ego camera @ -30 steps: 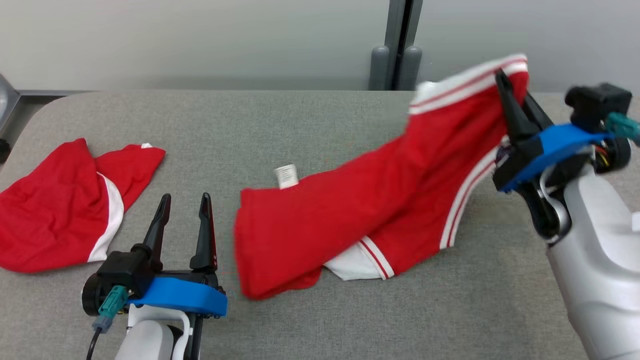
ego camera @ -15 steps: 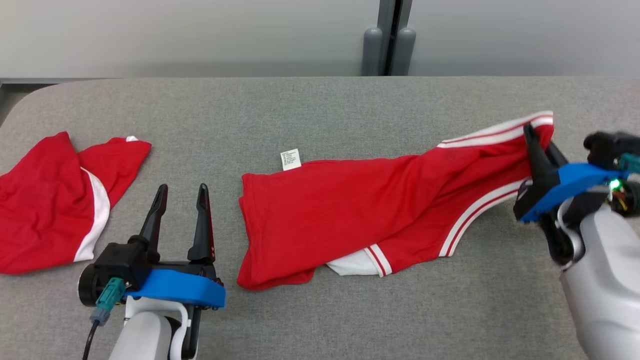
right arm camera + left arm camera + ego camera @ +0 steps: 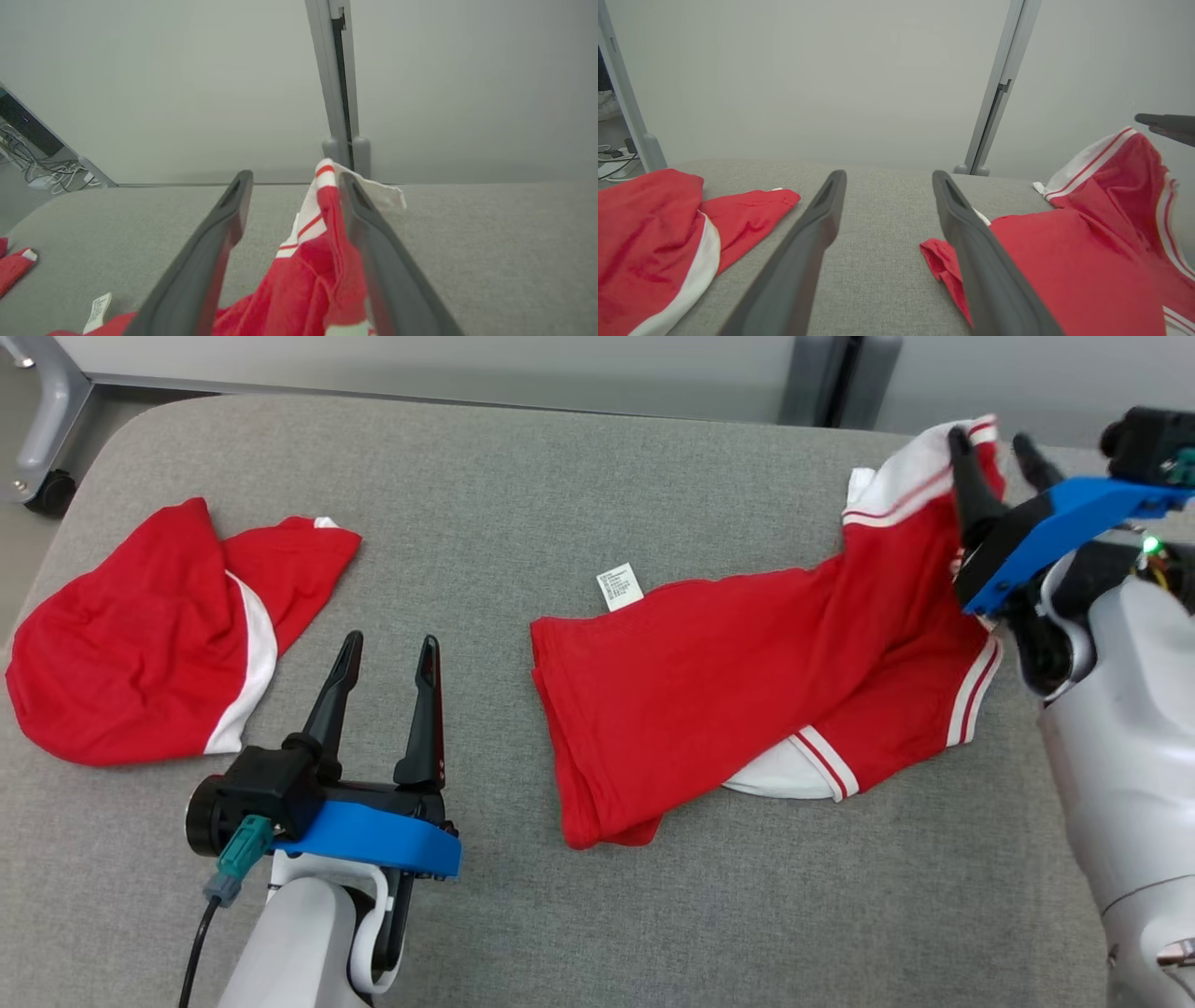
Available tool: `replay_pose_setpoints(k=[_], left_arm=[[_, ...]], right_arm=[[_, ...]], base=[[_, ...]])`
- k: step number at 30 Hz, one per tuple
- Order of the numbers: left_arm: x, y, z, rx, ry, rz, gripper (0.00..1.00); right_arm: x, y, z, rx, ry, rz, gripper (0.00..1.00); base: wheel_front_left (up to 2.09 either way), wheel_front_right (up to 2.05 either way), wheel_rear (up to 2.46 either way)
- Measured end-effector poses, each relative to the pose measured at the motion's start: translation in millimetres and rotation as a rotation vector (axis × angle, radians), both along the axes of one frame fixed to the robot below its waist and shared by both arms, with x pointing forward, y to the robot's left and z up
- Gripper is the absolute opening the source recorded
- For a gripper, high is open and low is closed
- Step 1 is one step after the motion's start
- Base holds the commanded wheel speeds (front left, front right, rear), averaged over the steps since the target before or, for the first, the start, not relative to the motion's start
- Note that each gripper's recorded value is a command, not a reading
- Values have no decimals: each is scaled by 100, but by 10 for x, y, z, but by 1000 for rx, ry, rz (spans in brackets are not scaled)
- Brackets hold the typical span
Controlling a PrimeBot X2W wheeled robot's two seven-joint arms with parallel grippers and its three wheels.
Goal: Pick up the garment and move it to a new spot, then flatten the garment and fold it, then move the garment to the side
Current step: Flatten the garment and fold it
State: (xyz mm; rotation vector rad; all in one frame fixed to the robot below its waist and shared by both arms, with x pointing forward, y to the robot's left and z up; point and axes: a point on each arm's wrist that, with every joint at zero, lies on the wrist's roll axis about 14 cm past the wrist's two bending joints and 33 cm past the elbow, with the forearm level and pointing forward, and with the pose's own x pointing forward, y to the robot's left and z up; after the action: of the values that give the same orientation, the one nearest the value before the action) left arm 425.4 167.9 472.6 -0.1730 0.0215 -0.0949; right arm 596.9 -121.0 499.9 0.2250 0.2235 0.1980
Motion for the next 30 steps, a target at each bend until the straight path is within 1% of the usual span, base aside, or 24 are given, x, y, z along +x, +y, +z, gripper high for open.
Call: replay_pose_setpoints(k=[3, 11, 13, 17, 20, 22, 25, 30], left_arm=[[-14, 6, 15, -1, -2, 4, 100], [-82, -57, 70, -6, -16, -12, 100], [-98, -94, 81, -9, -19, -21, 100], [-113, -160, 110, -13, -28, -37, 100], [-108, -202, 128, -18, -33, -48, 100], [-105, -208, 110, -19, -28, -50, 100], [-113, -201, 81, -21, -20, -47, 100], [-113, -146, 46, -17, -10, -35, 100]], right_arm=[[-167, 73, -288, -39, 100, 38, 100], [-825, 40, -667, -129, 193, 101, 100], [-990, -22, -720, -137, 204, 98, 100], [-1358, -179, -919, -152, 271, 70, 100], [-1543, -191, -1031, -120, 323, 46, 100], [-1567, -163, -1049, -102, 337, 38, 100], [-1514, -145, -1026, -109, 339, 33, 100], [-1432, -140, -1093, -135, 390, 30, 100]], base=[[0, 0, 0], [0, 0, 0], [0, 0, 0], [0, 0, 0], [0, 0, 0], [0, 0, 0], [0, 0, 0], [0, 0, 0]])
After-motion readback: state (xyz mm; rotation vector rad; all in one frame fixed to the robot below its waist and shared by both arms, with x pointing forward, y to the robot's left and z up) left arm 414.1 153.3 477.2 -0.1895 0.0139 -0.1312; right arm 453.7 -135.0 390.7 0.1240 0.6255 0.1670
